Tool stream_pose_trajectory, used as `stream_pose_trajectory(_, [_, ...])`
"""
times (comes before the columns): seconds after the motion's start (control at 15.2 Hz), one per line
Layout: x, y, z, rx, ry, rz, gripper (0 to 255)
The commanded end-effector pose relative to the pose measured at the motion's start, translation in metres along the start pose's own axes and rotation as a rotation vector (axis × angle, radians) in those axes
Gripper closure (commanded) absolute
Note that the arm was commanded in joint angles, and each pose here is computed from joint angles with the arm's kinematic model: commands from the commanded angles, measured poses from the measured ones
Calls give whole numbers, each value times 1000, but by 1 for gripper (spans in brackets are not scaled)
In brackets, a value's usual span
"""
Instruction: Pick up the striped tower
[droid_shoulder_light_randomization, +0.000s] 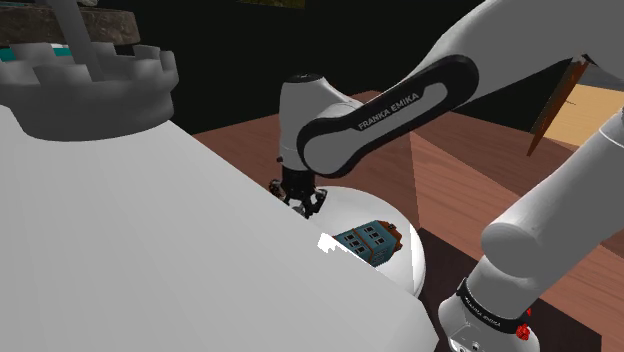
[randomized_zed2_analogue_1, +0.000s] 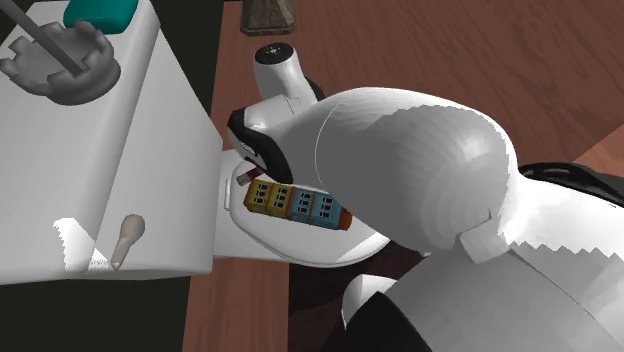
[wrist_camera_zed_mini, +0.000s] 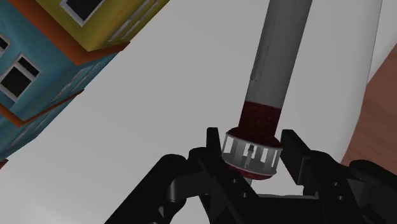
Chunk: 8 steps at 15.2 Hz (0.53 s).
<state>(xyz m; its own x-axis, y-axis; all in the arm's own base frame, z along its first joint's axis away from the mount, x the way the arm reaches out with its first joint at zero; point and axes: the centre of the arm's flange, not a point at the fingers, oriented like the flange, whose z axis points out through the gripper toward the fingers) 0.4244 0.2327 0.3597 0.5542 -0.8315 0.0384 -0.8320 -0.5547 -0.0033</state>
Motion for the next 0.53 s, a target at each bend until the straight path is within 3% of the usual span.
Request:
stream_pose_trajectory(0.0, [1,0,-12,0,-1,0,255])
stream_pose_trajectory(0.46, [2,0,-39,0,-1,0,255])
